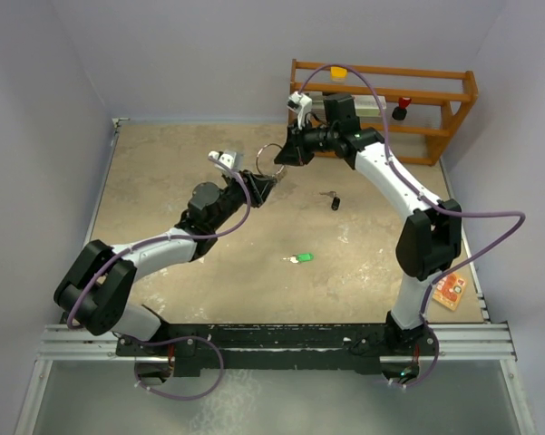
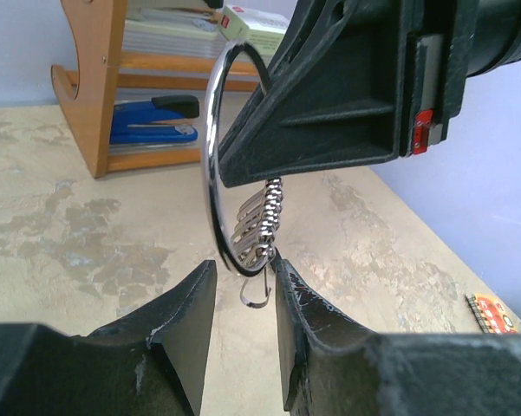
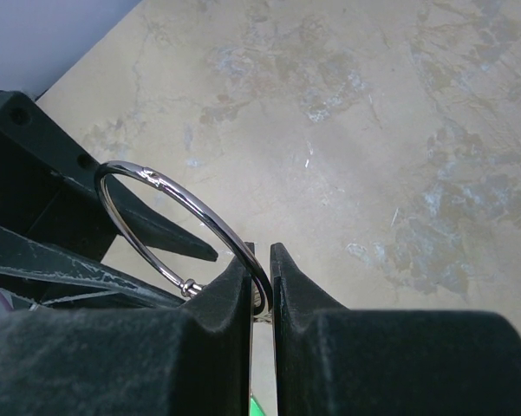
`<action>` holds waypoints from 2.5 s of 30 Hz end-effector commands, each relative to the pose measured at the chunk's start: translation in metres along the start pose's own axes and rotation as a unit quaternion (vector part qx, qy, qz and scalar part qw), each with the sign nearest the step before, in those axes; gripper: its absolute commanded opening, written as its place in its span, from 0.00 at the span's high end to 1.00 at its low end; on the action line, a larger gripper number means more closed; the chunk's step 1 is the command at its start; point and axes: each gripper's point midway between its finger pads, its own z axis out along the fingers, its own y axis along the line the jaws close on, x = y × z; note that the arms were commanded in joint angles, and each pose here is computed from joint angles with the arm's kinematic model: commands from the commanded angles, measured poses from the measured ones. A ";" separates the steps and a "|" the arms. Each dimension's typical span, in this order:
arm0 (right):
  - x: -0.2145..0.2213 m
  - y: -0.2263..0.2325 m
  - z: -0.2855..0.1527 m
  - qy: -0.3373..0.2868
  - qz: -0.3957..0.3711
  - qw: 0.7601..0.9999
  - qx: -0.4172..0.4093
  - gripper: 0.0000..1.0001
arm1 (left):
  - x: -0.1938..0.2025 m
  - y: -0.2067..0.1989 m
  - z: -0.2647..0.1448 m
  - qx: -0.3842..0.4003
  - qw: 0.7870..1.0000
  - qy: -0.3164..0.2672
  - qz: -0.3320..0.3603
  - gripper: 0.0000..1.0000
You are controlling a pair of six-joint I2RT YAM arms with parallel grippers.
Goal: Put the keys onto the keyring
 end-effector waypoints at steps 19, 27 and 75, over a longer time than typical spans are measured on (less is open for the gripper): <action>-0.030 -0.018 -0.053 -0.012 -0.098 0.979 0.179 1.00 | -0.003 -0.021 -0.007 0.097 0.991 -0.088 0.017 0.67; -0.029 -0.010 -0.052 -0.008 -0.109 0.979 0.172 1.00 | -0.007 -0.033 -0.012 0.146 0.980 -0.136 0.024 0.67; -0.010 0.031 -0.033 -0.021 -0.156 0.987 0.042 1.00 | -0.026 -0.050 -0.023 0.189 0.963 -0.186 0.052 0.70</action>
